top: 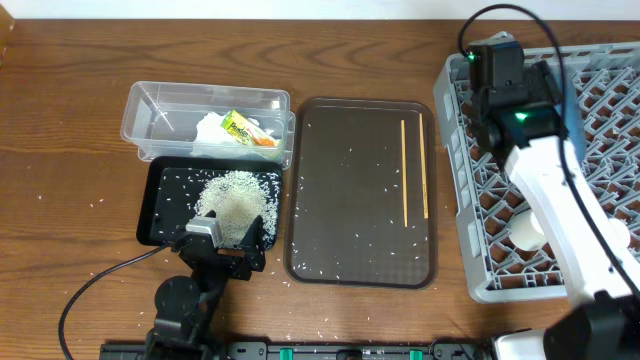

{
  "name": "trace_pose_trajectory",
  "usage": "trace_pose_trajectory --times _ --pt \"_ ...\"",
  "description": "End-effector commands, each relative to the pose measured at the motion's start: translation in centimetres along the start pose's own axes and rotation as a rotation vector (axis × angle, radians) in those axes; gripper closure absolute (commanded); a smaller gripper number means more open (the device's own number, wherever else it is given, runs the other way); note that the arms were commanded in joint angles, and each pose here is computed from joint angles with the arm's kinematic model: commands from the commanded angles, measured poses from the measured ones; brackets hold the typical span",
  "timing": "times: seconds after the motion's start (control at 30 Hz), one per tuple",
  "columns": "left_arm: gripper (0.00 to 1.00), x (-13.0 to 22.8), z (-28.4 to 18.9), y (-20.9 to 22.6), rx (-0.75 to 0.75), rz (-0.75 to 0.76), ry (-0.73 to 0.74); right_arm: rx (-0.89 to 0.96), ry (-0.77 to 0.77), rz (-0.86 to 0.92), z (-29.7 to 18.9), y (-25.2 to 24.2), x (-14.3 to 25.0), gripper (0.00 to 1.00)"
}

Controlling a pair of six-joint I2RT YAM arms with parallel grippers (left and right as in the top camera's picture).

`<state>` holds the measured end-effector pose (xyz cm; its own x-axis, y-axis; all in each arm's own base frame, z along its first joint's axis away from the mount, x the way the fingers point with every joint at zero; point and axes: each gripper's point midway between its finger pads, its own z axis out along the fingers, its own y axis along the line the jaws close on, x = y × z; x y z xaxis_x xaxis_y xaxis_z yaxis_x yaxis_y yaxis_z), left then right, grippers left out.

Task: Sort waste into correct bins and load items into the dishwasher rack

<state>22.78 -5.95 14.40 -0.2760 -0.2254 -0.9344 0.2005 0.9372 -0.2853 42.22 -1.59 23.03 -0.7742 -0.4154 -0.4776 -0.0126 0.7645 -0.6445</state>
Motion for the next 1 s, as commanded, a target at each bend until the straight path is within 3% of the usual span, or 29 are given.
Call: trace_pose_trajectory --times 0.0,0.1,0.2,0.4,0.53,0.83,0.97 --pt "0.07 1.1 0.3 0.4 -0.011 -0.013 0.021 -0.429 -0.017 0.272 -2.4 7.6 -0.9 0.28" --pt "0.07 1.1 0.3 0.4 -0.011 -0.013 0.021 -0.781 0.133 0.394 -5.7 14.3 0.4 0.37" --pt "0.07 1.1 0.3 0.4 -0.011 -0.013 0.021 -0.903 0.263 0.433 -6.8 18.5 2.2 0.45" --pt "0.07 1.1 0.3 0.4 -0.011 -0.013 0.021 -0.610 0.486 0.551 -1.7 22.8 8.0 0.49" --pt "0.07 1.1 0.3 0.4 -0.011 -0.013 0.021 -0.583 0.504 0.565 0.8 24.4 8.5 0.51" --pt "0.07 1.1 0.3 0.4 -0.011 -0.013 0.021 -0.575 0.544 0.538 2.5 26.5 9.8 0.88" --pt "0.07 1.1 0.3 0.4 -0.011 -0.013 0.021 -0.613 0.528 0.489 2.1 26.6 9.6 0.89"
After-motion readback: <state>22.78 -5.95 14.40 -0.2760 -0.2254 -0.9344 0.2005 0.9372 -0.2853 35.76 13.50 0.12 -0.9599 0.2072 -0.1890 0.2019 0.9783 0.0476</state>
